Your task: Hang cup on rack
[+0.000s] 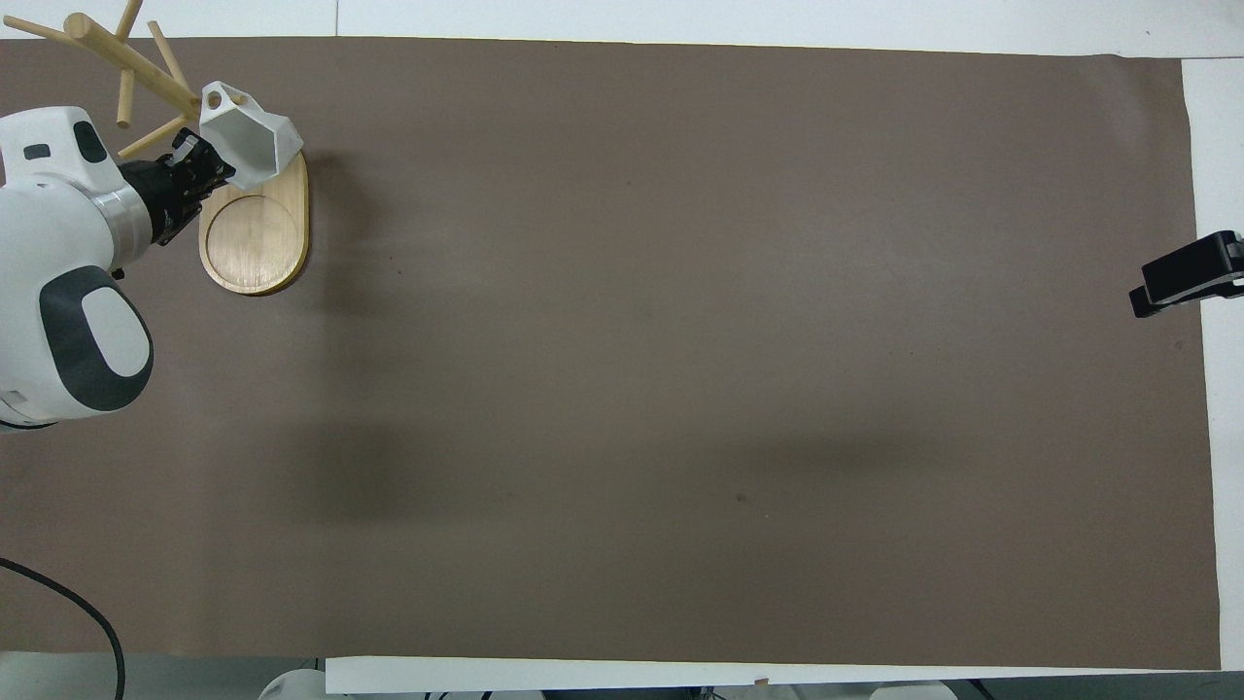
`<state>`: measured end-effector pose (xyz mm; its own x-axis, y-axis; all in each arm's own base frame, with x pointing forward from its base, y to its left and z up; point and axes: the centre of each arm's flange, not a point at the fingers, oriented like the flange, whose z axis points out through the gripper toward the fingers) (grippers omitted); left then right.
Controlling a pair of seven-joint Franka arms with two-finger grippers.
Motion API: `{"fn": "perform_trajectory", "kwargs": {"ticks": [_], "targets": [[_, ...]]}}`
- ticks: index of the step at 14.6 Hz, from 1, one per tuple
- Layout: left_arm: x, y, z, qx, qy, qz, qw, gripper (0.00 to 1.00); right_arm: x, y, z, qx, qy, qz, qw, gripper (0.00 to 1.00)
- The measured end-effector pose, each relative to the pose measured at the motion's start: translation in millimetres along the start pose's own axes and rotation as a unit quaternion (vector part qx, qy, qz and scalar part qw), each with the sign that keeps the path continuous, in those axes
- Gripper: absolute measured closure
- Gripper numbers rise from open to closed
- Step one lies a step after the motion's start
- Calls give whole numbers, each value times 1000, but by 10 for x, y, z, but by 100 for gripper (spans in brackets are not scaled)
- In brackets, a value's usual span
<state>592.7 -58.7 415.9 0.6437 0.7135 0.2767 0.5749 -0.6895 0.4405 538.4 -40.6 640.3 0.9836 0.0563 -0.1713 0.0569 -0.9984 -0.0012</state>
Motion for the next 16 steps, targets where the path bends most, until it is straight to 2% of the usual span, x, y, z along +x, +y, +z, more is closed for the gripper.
{"fn": "perform_trajectory", "kwargs": {"ticks": [3, 6, 7, 8, 10, 11, 14, 16], "targets": [[60, -63, -64, 34, -47, 24, 998, 50, 5, -38, -1, -4, 0, -3, 1000, 0], [245, -80, -401, 69, -96, 34, 992, 16, 6, -47, -2, -4, 0, -4, 1000, 0], [312, -82, -564, 89, -103, 53, 989, 5, 6, -47, -2, -4, 0, -4, 1000, 0], [369, -78, -750, 118, -106, 80, 984, 0, 6, -47, -2, -4, 0, -4, 1000, 0], [430, -24, -1118, 170, -111, 142, 969, 0, 6, -47, -2, -4, 0, -4, 1000, 0], [442, 12, -1273, 185, -124, 178, 958, 0, 6, -47, -2, -4, 0, -4, 1000, 0], [497, 123, -1731, 199, -188, 297, 915, 0, 5, -40, -2, -4, 0, -4, 1000, 0], [535, 183, -1999, 194, -216, 355, 889, 0, 5, -37, -2, -4, 0, -3, 1000, 0]]}}
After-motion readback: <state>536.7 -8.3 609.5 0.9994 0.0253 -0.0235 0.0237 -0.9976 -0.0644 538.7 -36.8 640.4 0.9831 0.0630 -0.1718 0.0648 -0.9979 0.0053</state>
